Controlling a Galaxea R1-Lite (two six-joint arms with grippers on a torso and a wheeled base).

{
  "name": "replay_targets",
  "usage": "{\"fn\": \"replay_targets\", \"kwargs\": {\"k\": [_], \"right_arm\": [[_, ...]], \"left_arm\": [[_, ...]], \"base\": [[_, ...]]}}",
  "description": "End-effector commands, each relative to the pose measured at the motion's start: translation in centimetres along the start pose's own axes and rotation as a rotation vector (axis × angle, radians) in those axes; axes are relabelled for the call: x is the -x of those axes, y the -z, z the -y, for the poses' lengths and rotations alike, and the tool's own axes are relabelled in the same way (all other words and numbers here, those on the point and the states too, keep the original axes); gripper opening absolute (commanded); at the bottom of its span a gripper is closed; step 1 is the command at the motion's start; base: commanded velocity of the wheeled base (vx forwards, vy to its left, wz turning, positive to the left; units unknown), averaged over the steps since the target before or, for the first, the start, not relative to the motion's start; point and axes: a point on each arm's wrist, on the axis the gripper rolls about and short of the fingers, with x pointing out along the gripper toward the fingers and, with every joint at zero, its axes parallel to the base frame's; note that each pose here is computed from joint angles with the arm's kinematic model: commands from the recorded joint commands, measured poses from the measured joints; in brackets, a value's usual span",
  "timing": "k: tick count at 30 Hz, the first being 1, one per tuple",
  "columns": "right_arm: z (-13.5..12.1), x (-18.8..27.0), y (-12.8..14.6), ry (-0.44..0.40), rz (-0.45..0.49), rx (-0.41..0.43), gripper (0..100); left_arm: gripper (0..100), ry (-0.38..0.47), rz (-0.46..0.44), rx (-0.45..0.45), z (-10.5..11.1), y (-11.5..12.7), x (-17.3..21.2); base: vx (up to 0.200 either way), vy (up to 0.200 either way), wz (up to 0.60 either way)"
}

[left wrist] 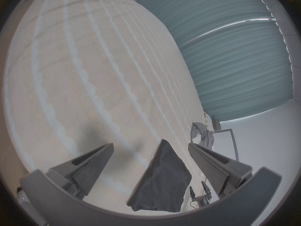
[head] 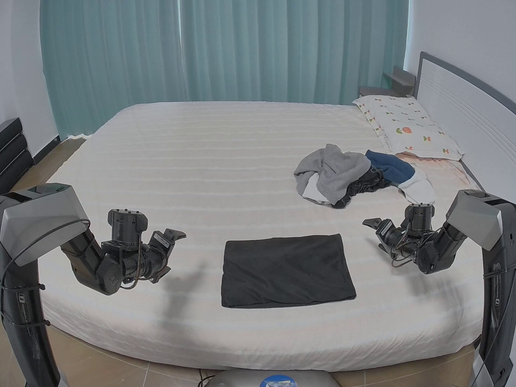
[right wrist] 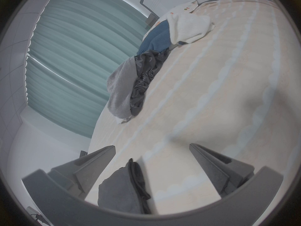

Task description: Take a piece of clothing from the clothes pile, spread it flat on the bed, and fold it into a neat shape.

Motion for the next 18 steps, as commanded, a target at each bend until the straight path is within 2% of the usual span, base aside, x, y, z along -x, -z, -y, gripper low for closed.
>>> {"fn": "replay_targets", "kwargs": {"k": [1, 5, 10, 15, 16, 18], "right_arm": [[-0.2, 0.1, 0.5, 0.004, -0.015, 0.001, 100], [-0.3, 0.2, 1.3, 0.010, -0.031, 0.006, 100], [-0.1, 0.2, 1.4, 0.013, -0.034, 0.003, 100], [0.0, 0.2, 1.6, 0.017, -0.039, 0.003, 100], [0.0, 0.1, 1.6, 0.021, -0.042, 0.002, 100], [-0.1, 0.1, 1.8, 0.019, -0.047, 0.005, 100]], "left_arm": [[100, 0.000, -0.003, -0.002, 0.0, 0.1, 0.0], [100, -0.007, -0.002, -0.023, -0.1, 0.3, -0.1], [100, -0.011, -0.002, -0.041, -0.1, 0.4, -0.2], [100, -0.012, -0.014, -0.119, -0.3, 0.5, -0.5], [100, -0.019, -0.021, -0.179, -0.5, 0.5, -0.7], [100, -0.033, -0.026, -0.243, -1.0, 0.5, -1.1]], "base": [[0.000, -0.200, 0.00], [0.000, -0.200, 0.00], [0.000, 0.000, 0.00], [0.000, 0.000, 0.00], [0.000, 0.000, 0.00], [0.000, 0.000, 0.00]]}}
